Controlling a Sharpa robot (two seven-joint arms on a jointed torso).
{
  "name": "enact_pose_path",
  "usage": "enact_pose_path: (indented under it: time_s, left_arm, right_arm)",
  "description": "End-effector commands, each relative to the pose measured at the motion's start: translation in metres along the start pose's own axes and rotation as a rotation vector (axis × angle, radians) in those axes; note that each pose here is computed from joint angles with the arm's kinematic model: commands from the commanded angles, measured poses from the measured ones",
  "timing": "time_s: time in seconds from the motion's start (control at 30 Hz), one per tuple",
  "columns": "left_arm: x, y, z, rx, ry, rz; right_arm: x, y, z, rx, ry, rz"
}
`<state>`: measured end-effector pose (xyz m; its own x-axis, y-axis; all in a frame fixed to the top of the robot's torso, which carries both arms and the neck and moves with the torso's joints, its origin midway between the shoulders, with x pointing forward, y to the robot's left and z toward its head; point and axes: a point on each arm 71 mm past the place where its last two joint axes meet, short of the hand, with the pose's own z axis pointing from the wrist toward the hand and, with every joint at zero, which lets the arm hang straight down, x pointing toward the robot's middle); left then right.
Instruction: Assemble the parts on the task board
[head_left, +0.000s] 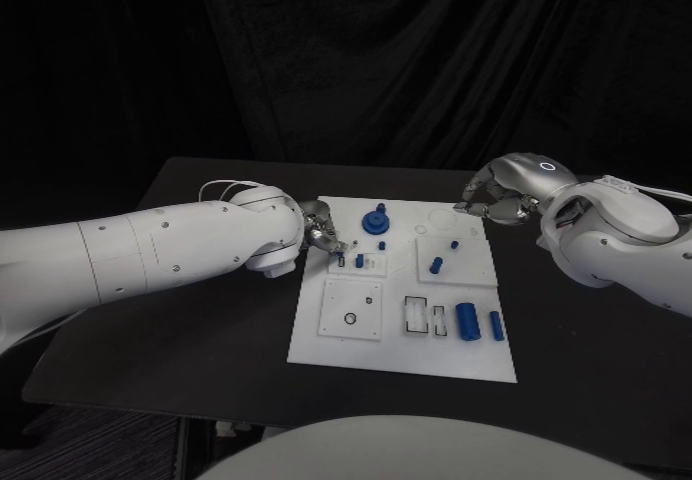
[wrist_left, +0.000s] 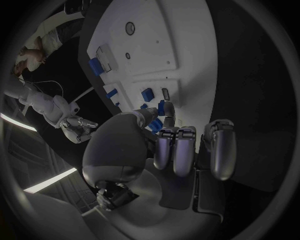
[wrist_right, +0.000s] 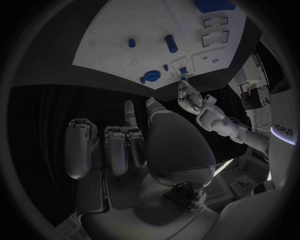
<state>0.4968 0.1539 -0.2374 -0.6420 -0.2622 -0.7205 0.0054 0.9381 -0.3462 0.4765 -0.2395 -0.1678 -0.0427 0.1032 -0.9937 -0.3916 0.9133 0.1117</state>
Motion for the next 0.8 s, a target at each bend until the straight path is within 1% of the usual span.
enact_pose_path:
  time_s: [0.03,0.4,0.8]
  left_arm:
    - [0.0035,-0.0017,0.0004,0.009,-0.001,0.005]
    - [0.0105,0.0017,0.0015,0.005,0.013,0.002]
    - [0.0138,0.0027,0.001,0.006,0.02,0.001]
  right_arm:
    - [0.001,-0.001,-0.001,0.016,-0.006,0.0]
    - [0.001,-0.002,-0.001,0.016,-0.006,0.0]
    - [0.001,-0.001,-0.001,0.017,-0.003,0.001]
